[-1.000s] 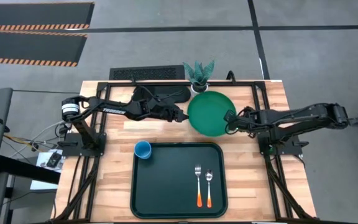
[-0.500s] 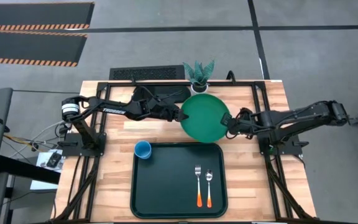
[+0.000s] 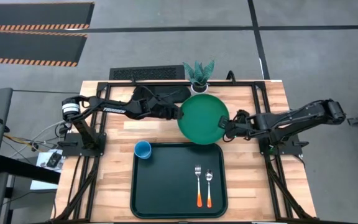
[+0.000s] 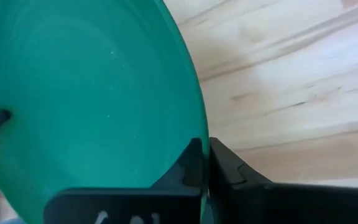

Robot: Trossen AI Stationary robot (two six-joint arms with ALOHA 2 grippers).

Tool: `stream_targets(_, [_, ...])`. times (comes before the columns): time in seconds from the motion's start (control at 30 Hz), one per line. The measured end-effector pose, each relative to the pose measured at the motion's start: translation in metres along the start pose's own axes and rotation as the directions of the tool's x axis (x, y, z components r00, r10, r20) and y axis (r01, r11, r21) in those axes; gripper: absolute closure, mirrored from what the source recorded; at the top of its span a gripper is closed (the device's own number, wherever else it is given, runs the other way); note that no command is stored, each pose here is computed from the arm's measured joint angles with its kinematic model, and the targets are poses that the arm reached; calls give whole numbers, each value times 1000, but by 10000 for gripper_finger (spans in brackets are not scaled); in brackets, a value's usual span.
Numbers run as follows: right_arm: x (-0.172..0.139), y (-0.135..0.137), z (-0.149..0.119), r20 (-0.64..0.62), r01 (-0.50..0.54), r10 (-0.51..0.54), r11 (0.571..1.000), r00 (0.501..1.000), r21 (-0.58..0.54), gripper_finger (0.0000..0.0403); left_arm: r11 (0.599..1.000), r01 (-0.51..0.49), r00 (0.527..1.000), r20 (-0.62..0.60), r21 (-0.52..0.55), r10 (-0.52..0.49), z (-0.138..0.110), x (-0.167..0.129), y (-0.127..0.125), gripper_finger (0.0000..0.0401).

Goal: Pick and place plate/cup/fork/spoon on tray
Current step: Put the green plate on the bottom left of the serving tray

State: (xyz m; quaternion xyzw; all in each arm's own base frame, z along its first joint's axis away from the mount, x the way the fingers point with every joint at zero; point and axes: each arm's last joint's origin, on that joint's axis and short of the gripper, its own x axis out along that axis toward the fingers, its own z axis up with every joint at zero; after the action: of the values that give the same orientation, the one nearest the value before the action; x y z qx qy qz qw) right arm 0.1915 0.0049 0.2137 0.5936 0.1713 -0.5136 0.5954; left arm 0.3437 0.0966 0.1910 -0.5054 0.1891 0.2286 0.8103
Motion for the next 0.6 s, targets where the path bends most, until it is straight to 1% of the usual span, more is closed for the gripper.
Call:
stream_targets(0.17, [1, 2, -2, -17, -15, 14, 998, 1000, -54, 361, 999, -31, 999, -14, 5, 31, -2, 0, 2, 395])
stream_targets(0.33, [-1, 0, 0, -13, -2, 0, 989, 1000, -148, 327, 1000, -15, 999, -33, 10, 16, -3, 0, 1, 399])
stream_targets(0.4, [-4, -2, 0, -22, -8, 4, 983, 1000, -181, 309, 1000, -16, 999, -32, 11, 17, -3, 0, 2, 399])
stream_targets(0.6, [-19, -4, -1, -71, -87, 70, 958, 995, -272, 238, 1000, 3, 999, -41, 12, -2, -3, 0, 0, 401])
